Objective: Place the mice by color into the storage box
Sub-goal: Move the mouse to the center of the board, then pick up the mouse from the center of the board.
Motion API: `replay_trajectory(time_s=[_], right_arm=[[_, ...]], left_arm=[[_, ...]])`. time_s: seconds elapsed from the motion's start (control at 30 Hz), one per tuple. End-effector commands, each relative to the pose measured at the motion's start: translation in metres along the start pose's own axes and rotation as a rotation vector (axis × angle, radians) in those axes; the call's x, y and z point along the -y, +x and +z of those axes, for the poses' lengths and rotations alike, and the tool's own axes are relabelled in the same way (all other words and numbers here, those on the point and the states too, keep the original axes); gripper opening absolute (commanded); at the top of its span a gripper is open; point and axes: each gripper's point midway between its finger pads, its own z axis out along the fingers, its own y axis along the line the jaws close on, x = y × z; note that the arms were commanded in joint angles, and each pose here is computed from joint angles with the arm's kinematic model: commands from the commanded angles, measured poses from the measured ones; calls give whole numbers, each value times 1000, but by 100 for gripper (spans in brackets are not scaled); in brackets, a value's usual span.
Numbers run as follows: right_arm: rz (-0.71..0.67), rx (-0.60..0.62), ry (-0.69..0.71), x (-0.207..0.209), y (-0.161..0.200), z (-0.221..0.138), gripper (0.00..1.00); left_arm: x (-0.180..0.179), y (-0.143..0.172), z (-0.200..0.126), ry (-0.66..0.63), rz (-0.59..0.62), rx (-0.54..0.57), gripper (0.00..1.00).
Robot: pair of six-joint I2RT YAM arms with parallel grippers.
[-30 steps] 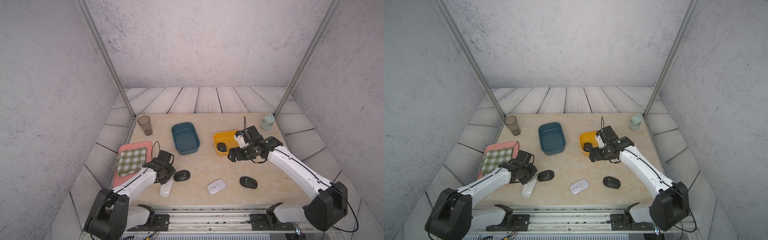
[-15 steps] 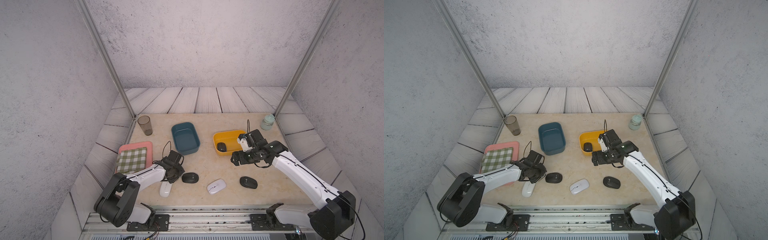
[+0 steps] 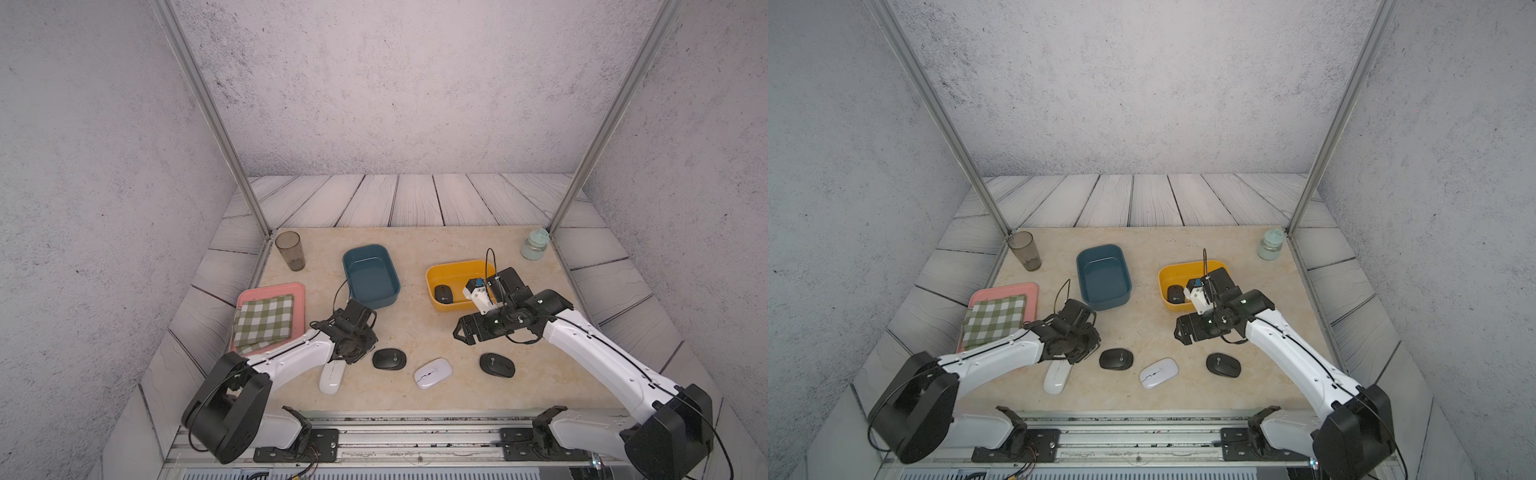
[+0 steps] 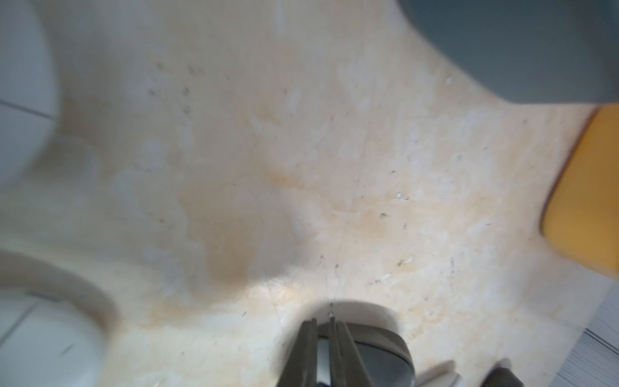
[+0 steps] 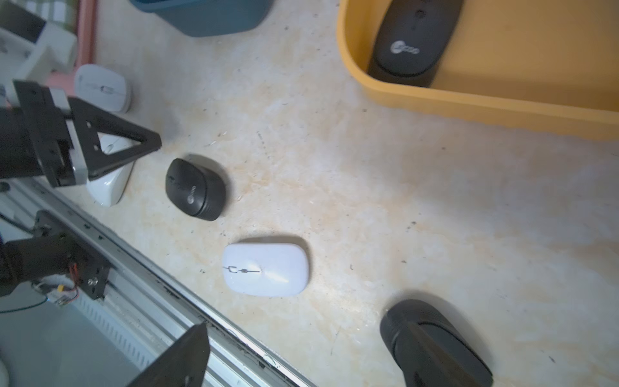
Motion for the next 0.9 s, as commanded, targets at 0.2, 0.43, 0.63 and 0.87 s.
replay_trajectory(time_s=[0.2, 0.43, 0.63, 0.87], right_arm=[[-528, -118, -56, -86, 11, 66, 92], [-791, -205, -38, -124, 10, 121, 92], [-895, -221, -18, -134, 2, 154, 92], [-945, -268, -9, -135, 9, 186, 91]], left_arm=[[-15, -60, -173, 207, 172, 509, 91], [-30, -53, -238, 133, 343, 562, 98], [-32, -50, -232, 127, 340, 536, 98], [-30, -52, -233, 109, 360, 535, 98]])
